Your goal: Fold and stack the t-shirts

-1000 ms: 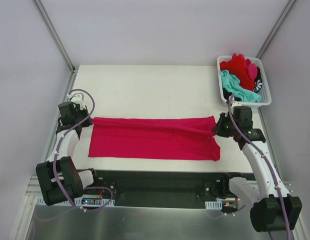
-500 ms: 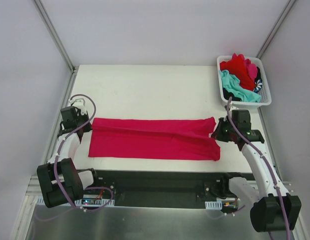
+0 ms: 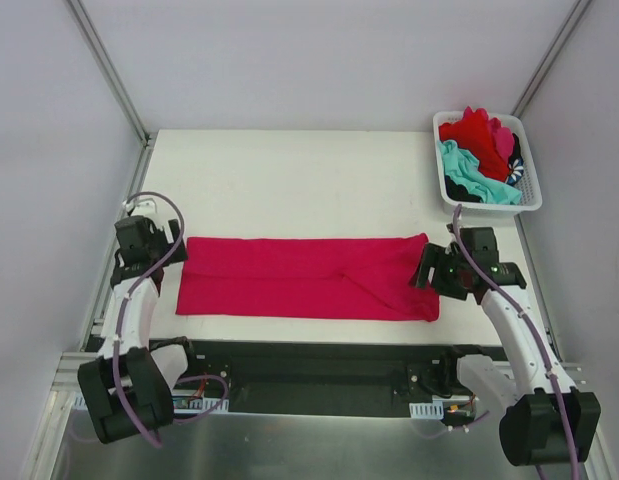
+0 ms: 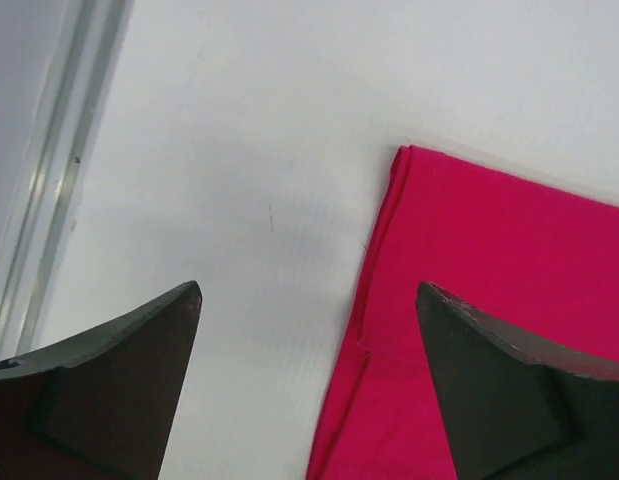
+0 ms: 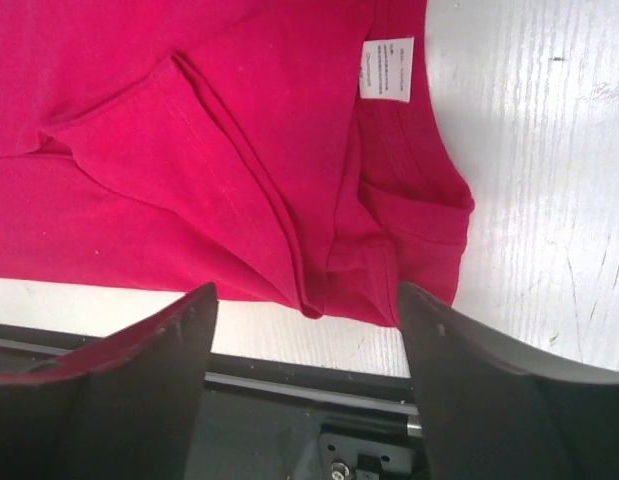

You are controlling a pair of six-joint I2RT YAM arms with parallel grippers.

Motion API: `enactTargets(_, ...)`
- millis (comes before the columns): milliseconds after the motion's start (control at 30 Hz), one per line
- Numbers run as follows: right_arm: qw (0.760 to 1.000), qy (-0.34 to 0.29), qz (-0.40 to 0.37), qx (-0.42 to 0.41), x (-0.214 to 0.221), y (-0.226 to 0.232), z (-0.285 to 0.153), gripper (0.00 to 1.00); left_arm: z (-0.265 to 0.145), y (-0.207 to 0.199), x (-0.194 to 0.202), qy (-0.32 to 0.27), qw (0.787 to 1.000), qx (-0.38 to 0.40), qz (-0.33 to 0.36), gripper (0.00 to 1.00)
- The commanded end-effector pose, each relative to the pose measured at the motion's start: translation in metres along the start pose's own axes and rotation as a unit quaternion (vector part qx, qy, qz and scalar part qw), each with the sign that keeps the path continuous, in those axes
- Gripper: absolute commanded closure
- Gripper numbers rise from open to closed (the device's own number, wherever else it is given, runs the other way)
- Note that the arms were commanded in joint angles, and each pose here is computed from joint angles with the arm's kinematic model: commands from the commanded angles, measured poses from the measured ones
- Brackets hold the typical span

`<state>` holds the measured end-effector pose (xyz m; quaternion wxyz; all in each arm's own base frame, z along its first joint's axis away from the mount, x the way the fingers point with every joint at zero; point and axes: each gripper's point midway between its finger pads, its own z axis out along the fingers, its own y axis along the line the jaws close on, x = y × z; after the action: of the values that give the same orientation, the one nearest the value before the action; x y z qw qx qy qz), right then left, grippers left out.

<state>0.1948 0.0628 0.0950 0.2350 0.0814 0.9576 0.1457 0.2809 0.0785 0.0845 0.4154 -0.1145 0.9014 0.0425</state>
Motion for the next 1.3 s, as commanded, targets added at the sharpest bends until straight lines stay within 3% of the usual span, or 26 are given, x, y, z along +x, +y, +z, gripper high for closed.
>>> enactTargets(0, 1.0, -0.019, -0.003, -0.022, -0.013, 0.013, -0.021, 0.21, -0.032, 0.016, -0.044, -0.072, 0.996, -0.044, -0.009, 0.11)
enactTargets(133, 0.998, -0.031, -0.001, -0.05, -0.032, 0.03, -0.027, 0.19, -0.056, -0.03, -0.088, -0.115, 0.991, 0.042, -0.056, 0.09)
enactTargets(300, 0.998, -0.052, -0.005, -0.041, -0.068, 0.039, -0.017, 0.19, -0.048, -0.103, -0.08, -0.017, 0.975, 0.132, -0.177, 0.05)
enactTargets(400, 0.998, -0.041, 0.004, -0.043, -0.086, 0.047, 0.002, 0.18, -0.035, -0.128, -0.066, 0.042, 0.965, 0.134, -0.223, 0.05)
enactTargets(500, 0.998, -0.009, 0.01, -0.057, -0.09, 0.062, 0.017, 0.2, -0.023, -0.127, -0.047, 0.101, 0.96, 0.096, -0.241, 0.08)
enactTargets(633, 0.995, -0.005, -0.07, -0.077, -0.081, 0.091, 0.038, 0.19, -0.008, -0.126, -0.028, 0.143, 0.96, 0.081, -0.226, 0.07)
enactTargets(700, 0.995, 0.031, -0.068, -0.07, -0.069, 0.088, 0.059, 0.2, 0.004, -0.122, -0.014, 0.168, 0.959, 0.062, -0.219, 0.07)
enactTargets(767, 0.995, 0.049, -0.063, -0.067, -0.065, 0.086, 0.07, 0.26, 0.012, -0.118, -0.004, 0.187, 0.958, 0.043, -0.213, 0.07)
enactTargets(1000, 0.991, 0.091, -0.077, -0.056, -0.044, 0.074, 0.094, 0.27, 0.017, -0.104, 0.022, 0.216, 0.955, 0.002, -0.204, 0.06)
enactTargets(1267, 0.986, 0.105, -0.107, -0.066, -0.031, 0.084, 0.105, 0.39, 0.016, -0.1, 0.018, 0.207, 0.959, 0.006, -0.195, 0.06)
